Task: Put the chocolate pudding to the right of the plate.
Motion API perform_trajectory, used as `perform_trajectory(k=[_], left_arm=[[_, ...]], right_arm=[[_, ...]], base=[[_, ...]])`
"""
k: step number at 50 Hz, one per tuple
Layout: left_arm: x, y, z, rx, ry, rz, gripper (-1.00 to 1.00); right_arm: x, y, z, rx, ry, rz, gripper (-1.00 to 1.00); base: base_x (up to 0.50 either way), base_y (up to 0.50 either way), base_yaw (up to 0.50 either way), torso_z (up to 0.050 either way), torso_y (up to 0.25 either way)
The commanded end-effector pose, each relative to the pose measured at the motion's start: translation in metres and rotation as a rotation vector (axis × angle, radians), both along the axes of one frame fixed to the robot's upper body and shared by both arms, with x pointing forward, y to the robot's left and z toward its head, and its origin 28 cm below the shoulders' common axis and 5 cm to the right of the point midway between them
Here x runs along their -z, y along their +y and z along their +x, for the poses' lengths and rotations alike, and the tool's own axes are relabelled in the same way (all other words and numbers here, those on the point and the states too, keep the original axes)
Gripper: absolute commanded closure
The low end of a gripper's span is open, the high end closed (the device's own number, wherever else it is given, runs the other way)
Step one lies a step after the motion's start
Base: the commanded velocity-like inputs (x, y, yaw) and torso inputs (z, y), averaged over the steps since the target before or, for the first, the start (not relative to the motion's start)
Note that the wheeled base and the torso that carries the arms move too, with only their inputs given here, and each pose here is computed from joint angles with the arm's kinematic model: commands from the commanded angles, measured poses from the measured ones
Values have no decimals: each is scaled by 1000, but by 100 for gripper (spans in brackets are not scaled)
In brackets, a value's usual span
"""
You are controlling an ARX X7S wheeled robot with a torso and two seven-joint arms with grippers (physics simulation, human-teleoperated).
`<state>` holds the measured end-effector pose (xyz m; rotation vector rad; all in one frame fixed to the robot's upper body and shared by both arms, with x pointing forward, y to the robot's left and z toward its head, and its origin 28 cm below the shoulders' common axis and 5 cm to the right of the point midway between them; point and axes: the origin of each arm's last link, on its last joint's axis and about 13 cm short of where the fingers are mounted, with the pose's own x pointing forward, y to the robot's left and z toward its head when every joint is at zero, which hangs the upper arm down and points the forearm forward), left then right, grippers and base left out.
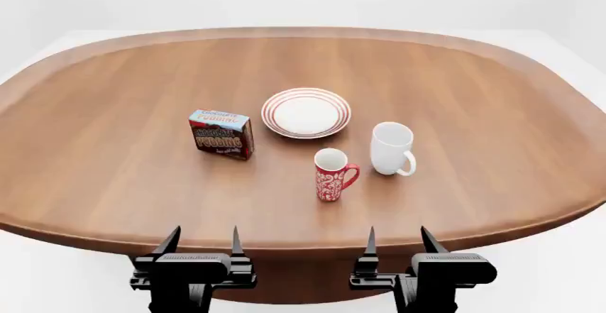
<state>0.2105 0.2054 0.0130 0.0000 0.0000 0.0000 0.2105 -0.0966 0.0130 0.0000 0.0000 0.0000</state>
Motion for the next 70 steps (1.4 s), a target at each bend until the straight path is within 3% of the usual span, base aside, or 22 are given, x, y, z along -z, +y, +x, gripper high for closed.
perform_trajectory(k=[1,11,28,37,38,43,50,53,60,70], left_arm=[[1,1,2,-6,3,0,-100],[2,0,0,-2,9,0,-100],[4,0,0,-2,13,4,-100],[5,1,1,-5,22,2,-100],[3,1,1,-6,28,0,-100],[-24,2,9,-6,41,19,-100],[-105,5,29,46,3,19,-100],[-119,6,33,51,-18,13,-100],[-126,6,40,47,-35,16,-100],[-122,4,41,52,-39,15,-100]], right_arm=[[0,0,1,10,19,-8,-100],[2,1,1,23,25,-25,-100],[2,2,-1,-1,18,-11,-100],[2,1,-1,-2,29,7,-100],[-1,1,0,5,39,27,-100],[-26,0,5,-7,49,-38,-100],[-112,-9,22,-51,44,-19,-100],[-129,-12,26,-64,19,-29,-100],[-140,-14,27,-39,-20,-59,-100],[-130,-13,26,-66,-13,-51,-100]], base=[[0,0,0,0,0],[0,0,0,0,0],[0,470,0,0,0],[0,42,0,0,0],[0,0,0,0,0],[0,0,0,0,0],[0,0,0,0,0],[0,0,0,0,0],[0,0,0,0,0],[373,0,0,0,0]])
